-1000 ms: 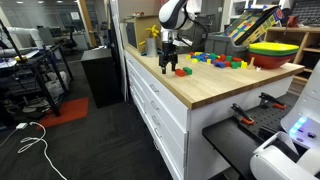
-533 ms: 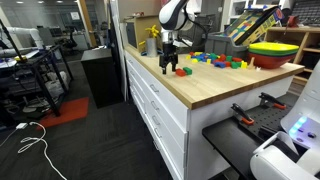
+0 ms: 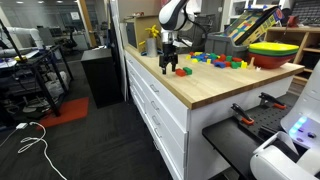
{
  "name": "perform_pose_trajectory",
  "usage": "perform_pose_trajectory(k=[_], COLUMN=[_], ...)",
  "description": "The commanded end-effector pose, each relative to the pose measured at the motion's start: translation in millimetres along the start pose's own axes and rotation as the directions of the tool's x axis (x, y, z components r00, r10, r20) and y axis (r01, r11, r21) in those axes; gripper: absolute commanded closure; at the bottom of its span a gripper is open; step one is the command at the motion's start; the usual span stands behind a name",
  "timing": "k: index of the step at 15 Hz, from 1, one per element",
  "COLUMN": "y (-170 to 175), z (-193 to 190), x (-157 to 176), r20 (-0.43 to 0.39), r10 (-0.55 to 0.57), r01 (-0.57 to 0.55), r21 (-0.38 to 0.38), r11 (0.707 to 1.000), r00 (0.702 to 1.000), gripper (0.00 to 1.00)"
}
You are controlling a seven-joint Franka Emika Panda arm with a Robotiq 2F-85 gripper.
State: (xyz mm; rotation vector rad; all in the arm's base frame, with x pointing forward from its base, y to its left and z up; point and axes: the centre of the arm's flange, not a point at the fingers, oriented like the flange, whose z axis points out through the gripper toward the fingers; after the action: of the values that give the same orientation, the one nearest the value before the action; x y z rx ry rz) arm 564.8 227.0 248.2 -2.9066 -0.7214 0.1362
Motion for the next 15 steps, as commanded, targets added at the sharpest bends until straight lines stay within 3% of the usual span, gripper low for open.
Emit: perform_pose_trajectory(k=[1, 15], y=[1.8, 2.3], z=[-1.4, 0.5], x=[4.5, 3.2], r20=[0.004, 0.011], r10=[-0.005, -0.018], r01=[0.005, 0.019], r21=[-0.021, -0.044], r11=[1.000, 0.999], r00=[1.000, 1.000], gripper=[0.00, 0.00])
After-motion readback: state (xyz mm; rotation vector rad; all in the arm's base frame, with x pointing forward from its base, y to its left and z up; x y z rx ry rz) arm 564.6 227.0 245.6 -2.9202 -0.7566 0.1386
